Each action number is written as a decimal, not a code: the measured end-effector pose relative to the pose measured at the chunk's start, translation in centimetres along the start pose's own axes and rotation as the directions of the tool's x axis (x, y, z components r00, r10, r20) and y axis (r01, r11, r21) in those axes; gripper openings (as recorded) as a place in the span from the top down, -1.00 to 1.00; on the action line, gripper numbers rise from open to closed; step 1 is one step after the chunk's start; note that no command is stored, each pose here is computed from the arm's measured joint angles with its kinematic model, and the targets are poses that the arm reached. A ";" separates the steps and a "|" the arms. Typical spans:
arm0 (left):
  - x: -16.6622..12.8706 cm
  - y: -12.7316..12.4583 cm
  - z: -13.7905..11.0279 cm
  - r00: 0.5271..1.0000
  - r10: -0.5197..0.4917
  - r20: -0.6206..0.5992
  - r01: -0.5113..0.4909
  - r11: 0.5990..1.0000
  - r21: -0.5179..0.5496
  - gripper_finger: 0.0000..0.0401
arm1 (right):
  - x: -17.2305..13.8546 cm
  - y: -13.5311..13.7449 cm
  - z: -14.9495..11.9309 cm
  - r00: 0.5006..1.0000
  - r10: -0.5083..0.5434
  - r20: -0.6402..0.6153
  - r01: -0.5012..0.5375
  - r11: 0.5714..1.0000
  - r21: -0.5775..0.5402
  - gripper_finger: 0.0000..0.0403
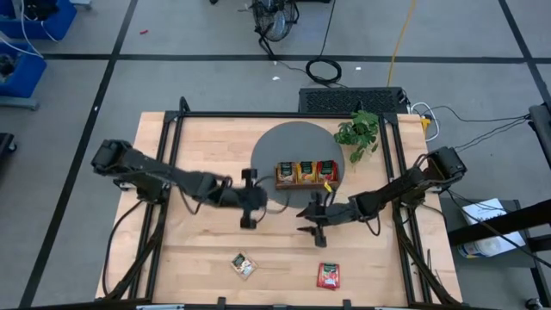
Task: Pick & Place Tea
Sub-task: Put the top brown tea packet into the left section of the wooden organizer, then put the right red tea packet into the right section of the wooden organizer
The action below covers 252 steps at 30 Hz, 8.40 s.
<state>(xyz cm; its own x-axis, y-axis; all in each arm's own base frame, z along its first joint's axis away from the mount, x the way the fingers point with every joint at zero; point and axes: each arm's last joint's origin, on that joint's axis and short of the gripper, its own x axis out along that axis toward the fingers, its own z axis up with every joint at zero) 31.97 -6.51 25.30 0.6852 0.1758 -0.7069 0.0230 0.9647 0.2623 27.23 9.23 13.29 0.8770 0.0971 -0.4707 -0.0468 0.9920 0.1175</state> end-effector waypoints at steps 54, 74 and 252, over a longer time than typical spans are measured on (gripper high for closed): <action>13.2 11.5 1.7 0.903 -0.189 -0.385 0.146 0.980 -0.137 0.68 | -7.6 -2.8 -6.2 0.919 0.190 0.345 -0.220 0.974 0.049 0.48; 2.5 8.3 9.2 0.971 -0.110 -0.211 0.085 0.989 -0.124 -0.05 | -7.7 -2.6 -6.0 0.906 0.220 0.362 -0.239 0.971 0.008 0.48; 15.9 -15.6 0.2 0.959 -0.192 0.210 0.131 0.952 0.275 0.08 | -1.6 8.1 -8.6 0.964 -0.045 -0.264 0.080 0.989 0.124 1.00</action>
<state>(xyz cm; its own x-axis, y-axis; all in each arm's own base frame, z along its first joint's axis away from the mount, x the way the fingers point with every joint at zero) 42.63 -18.80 10.13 0.8053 -0.0583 -0.5899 0.3119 0.8879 0.3381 21.36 17.79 7.49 0.7210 0.0706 -0.6894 0.0833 0.9788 0.1873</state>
